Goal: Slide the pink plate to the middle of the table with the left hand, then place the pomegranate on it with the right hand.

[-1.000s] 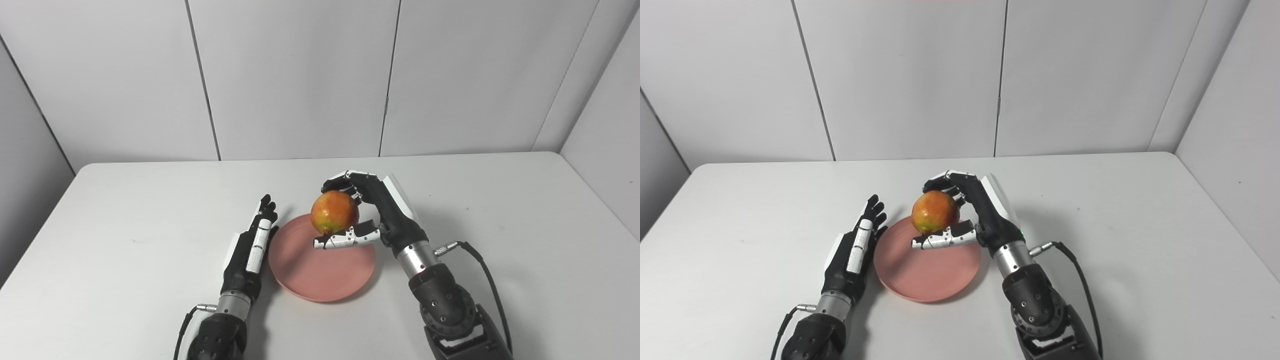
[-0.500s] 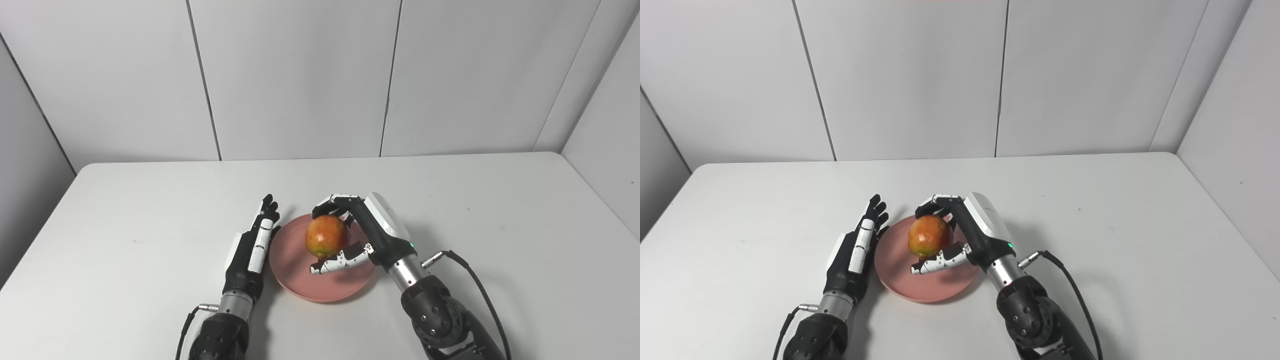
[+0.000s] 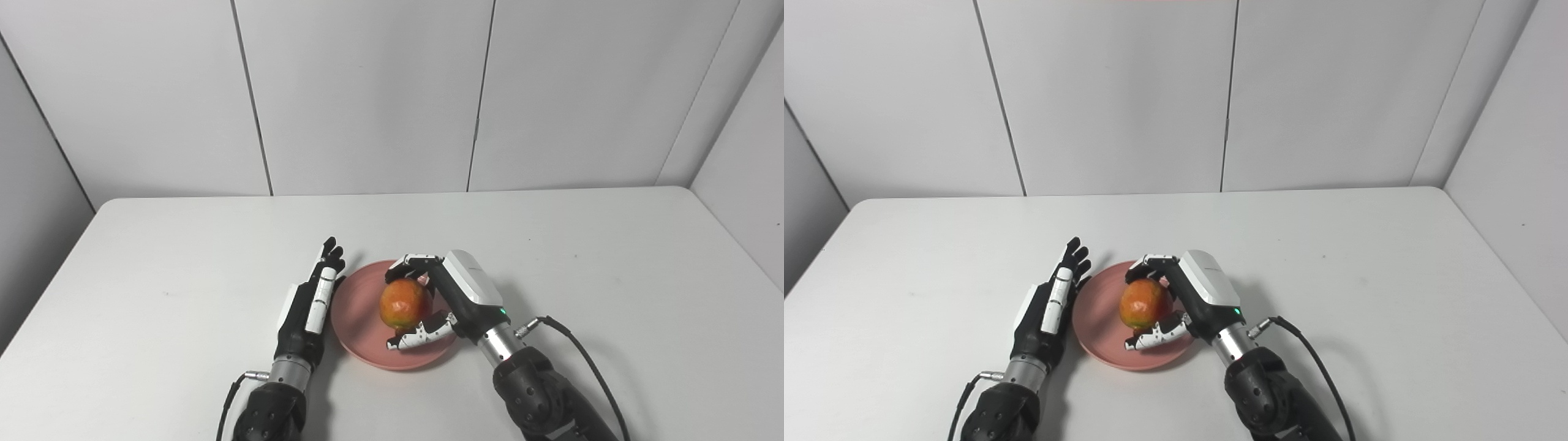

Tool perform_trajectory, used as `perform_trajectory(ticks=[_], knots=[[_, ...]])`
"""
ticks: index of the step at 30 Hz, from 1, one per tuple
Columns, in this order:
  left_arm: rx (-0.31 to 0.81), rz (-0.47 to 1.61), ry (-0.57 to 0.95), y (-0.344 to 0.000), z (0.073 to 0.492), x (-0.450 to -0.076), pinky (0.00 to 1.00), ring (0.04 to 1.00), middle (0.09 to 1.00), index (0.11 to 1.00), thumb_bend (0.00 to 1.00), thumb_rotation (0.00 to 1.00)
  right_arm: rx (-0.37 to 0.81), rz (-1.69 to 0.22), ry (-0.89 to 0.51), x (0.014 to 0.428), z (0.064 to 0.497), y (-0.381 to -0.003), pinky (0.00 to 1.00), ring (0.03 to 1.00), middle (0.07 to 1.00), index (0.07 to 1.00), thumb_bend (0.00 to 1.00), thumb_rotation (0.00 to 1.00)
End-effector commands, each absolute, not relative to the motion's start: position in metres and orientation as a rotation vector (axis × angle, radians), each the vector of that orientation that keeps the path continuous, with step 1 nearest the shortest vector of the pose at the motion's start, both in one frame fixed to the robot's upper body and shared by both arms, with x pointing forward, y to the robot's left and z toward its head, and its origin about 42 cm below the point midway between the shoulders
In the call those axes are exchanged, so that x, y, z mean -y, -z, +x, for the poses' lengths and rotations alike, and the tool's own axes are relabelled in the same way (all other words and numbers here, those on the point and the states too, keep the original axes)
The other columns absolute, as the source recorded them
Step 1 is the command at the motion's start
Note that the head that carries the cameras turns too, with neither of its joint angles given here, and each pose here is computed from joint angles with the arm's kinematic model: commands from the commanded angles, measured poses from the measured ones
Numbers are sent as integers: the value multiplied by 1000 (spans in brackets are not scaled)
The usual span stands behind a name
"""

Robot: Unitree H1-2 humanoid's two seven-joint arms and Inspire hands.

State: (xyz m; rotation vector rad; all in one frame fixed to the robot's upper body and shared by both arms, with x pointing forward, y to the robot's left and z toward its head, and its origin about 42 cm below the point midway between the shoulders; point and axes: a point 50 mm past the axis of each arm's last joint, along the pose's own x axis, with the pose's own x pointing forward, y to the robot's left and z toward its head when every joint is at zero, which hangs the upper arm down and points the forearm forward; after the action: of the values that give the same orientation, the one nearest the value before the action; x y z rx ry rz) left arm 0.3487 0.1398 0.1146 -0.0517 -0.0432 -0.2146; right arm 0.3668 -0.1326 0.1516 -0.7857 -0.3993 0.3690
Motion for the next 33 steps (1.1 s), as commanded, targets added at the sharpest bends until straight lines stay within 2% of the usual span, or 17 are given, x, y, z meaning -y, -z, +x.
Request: perform_trajectory(ticks=[1,5,10,11,12,14,16,18,23,26,28,31,33], knots=[[144,-52,226,-140,356,-132,952,985,990,979,542,1000,532,-779,-352,127,376,-177,315,411,451,526,521,0],[142,-59,222,-140,356,-132,951,984,988,977,541,1000,538,-810,-355,126,377,-176,355,453,461,519,523,0],[138,-66,223,-140,356,-132,958,988,992,980,541,1000,546,-822,-377,126,376,-175,372,450,445,541,521,4],[138,-66,222,-140,356,-132,958,988,991,979,540,1000,546,-814,-388,126,376,-175,409,488,458,536,522,5],[141,-63,222,-140,356,-132,958,988,991,979,539,1000,547,-806,-398,126,376,-174,444,524,543,516,520,71],[144,-58,224,-140,356,-133,957,990,991,980,537,1000,545,-820,-414,126,375,-173,542,617,661,666,673,168],[147,-57,225,-141,356,-133,957,993,995,983,538,1000,532,-882,-439,125,373,-174,631,712,732,730,679,315],[148,-57,226,-141,356,-133,959,993,996,983,542,1000,525,-923,-463,124,372,-176,796,826,808,798,675,500],[149,-49,229,-141,356,-133,966,994,998,982,545,1000,512,-954,-496,122,372,-178,906,900,868,864,676,609],[150,-49,230,-141,356,-133,958,988,996,984,546,1000,511,-963,-505,122,372,-179,985,974,936,937,664,722],[147,-54,230,-141,356,-133,959,989,997,986,546,1000,515,-970,-511,122,372,-180,998,995,966,958,654,776],[146,-55,231,-141,355,-133,961,991,998,988,544,1000,527,-975,-504,122,371,-181,1000,1000,993,982,650,788],[148,-52,230,-141,355,-134,964,993,999,988,546,1000,531,-966,-491,122,370,-181,1000,1000,998,992,662,762]])
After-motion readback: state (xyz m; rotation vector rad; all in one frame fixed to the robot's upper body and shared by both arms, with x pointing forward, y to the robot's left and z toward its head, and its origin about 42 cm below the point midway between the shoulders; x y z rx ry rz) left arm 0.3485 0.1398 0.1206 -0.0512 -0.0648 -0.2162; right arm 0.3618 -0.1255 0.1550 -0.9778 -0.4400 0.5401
